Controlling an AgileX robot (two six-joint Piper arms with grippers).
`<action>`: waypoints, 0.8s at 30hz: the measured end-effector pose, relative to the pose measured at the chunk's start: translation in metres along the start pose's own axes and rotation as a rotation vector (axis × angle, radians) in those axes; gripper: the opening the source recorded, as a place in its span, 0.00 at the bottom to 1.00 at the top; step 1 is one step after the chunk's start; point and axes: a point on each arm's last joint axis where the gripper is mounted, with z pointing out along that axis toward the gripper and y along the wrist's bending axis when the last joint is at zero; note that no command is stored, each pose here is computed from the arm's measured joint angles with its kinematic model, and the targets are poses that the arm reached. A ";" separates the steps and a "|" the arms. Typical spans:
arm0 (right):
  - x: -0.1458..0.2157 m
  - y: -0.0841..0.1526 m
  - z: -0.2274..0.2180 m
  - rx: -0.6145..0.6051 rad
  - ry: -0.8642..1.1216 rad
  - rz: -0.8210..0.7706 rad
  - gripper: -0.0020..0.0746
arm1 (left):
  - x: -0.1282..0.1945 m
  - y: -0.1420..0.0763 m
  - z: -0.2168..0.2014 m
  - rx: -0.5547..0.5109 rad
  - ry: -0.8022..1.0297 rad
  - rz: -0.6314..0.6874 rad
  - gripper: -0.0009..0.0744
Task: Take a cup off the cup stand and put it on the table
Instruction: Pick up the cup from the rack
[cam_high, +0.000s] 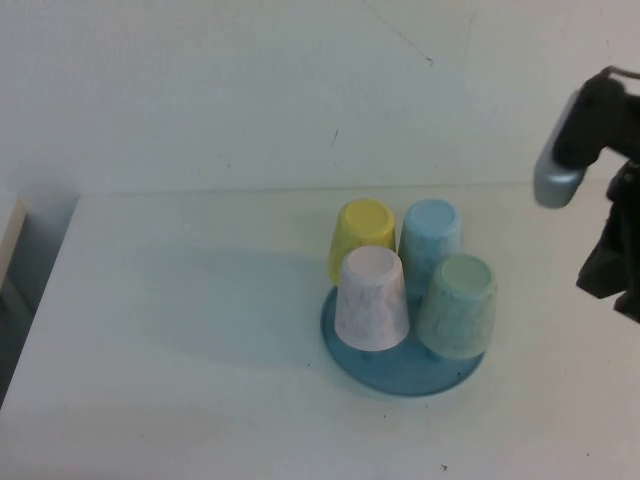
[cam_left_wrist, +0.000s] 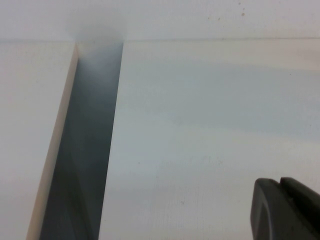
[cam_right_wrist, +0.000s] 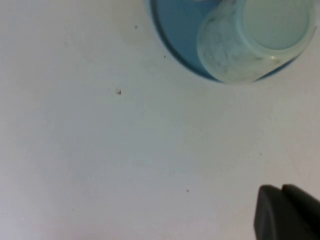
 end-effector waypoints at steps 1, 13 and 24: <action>-0.003 0.000 0.007 0.006 0.031 -0.024 0.02 | 0.000 0.000 0.000 0.000 0.000 0.000 0.01; -0.042 -0.021 0.046 0.046 0.136 -0.033 0.33 | 0.000 0.000 0.000 0.000 0.000 0.000 0.01; -0.079 -0.034 0.051 -0.003 0.023 -0.008 0.89 | 0.000 0.000 0.000 0.000 0.000 0.000 0.01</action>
